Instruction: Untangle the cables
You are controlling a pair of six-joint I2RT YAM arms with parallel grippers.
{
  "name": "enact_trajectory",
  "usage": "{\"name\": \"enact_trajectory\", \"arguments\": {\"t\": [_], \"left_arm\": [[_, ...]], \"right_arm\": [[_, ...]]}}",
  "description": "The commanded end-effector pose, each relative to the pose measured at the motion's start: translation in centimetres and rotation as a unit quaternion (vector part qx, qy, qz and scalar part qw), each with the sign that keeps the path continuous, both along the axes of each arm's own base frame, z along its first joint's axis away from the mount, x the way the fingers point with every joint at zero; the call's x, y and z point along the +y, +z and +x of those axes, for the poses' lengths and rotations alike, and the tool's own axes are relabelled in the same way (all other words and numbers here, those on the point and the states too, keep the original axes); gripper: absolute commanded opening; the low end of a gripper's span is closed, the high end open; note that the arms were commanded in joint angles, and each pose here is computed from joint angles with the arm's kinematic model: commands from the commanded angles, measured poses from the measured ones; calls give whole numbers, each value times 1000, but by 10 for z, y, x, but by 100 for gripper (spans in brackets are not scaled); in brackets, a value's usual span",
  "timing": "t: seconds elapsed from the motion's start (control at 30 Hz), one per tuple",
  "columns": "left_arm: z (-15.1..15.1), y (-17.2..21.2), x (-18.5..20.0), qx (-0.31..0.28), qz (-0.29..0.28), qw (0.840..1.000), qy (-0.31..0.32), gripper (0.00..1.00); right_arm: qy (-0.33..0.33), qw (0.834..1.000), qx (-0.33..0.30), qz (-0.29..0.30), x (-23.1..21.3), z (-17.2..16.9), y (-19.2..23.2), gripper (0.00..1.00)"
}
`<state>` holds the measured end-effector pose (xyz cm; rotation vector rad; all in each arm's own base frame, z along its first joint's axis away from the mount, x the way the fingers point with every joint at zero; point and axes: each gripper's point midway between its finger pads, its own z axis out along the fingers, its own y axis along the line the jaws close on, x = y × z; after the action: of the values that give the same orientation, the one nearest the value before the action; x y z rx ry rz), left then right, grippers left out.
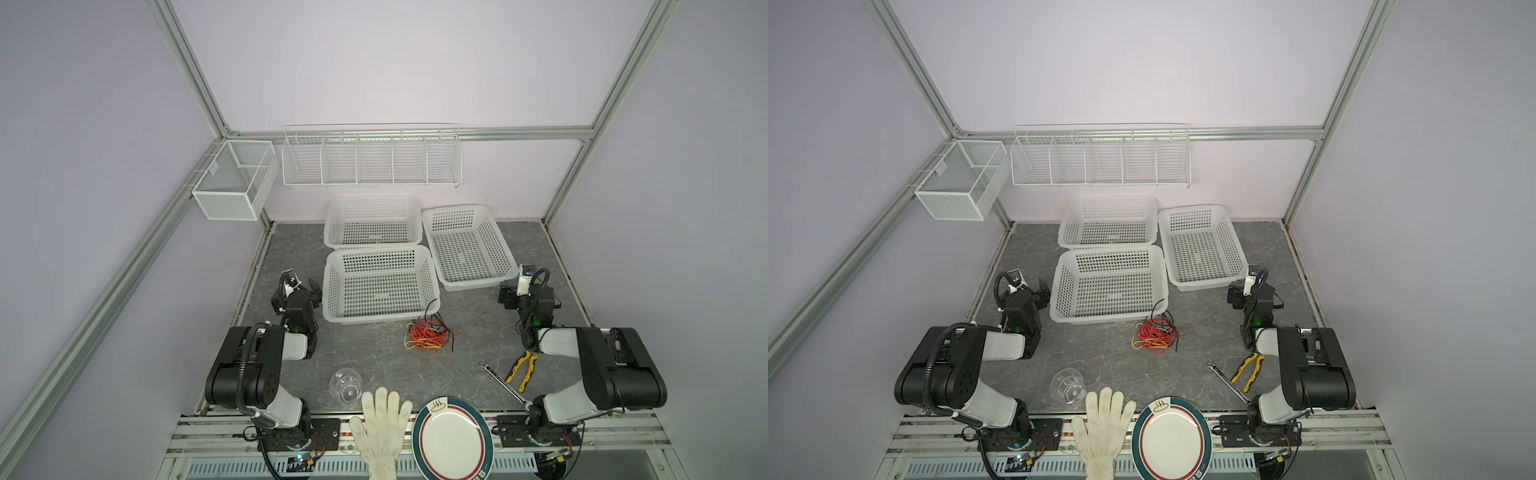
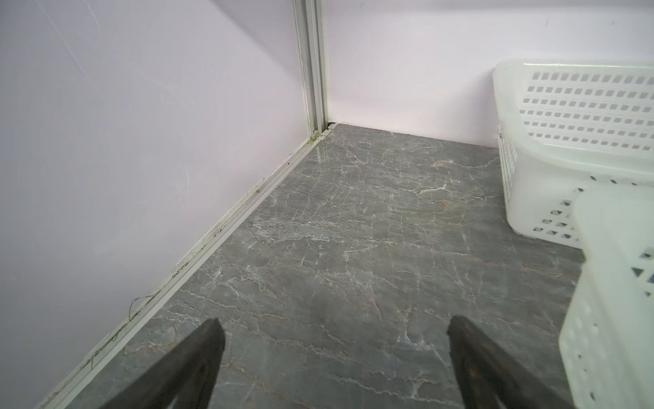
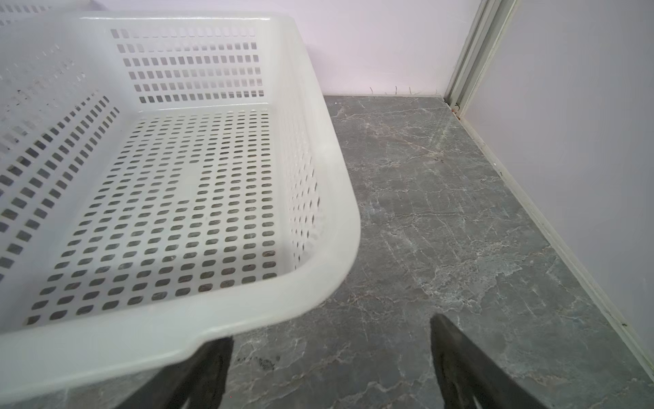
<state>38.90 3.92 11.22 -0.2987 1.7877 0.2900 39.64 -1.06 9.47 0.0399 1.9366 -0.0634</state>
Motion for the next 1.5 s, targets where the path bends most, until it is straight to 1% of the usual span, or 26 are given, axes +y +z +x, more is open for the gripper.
{"name": "enact_trajectory", "arguments": {"t": [0.0, 1.13, 1.33, 1.43, 1.47], "left_arm": [[6, 9, -4, -14, -6, 1000, -8, 99], [6, 10, -4, -15, -6, 1000, -8, 99], [-12, 23, -2, -59, -10, 998, -8, 99], [-19, 35, 1, -64, -12, 998, 2, 99], [-20, 37, 2, -57, -12, 998, 4, 99]], "right_arm": [[8, 1000, 0, -7, 2, -1, -3, 89], [8, 1000, -1, -8, 2, -2, -2, 88], [-1, 1000, 9, -12, 1, 0, 7, 88], [-8, 1000, 16, -16, 0, 0, 12, 89], [-6, 1000, 18, -17, 1, -1, 14, 88]]}}
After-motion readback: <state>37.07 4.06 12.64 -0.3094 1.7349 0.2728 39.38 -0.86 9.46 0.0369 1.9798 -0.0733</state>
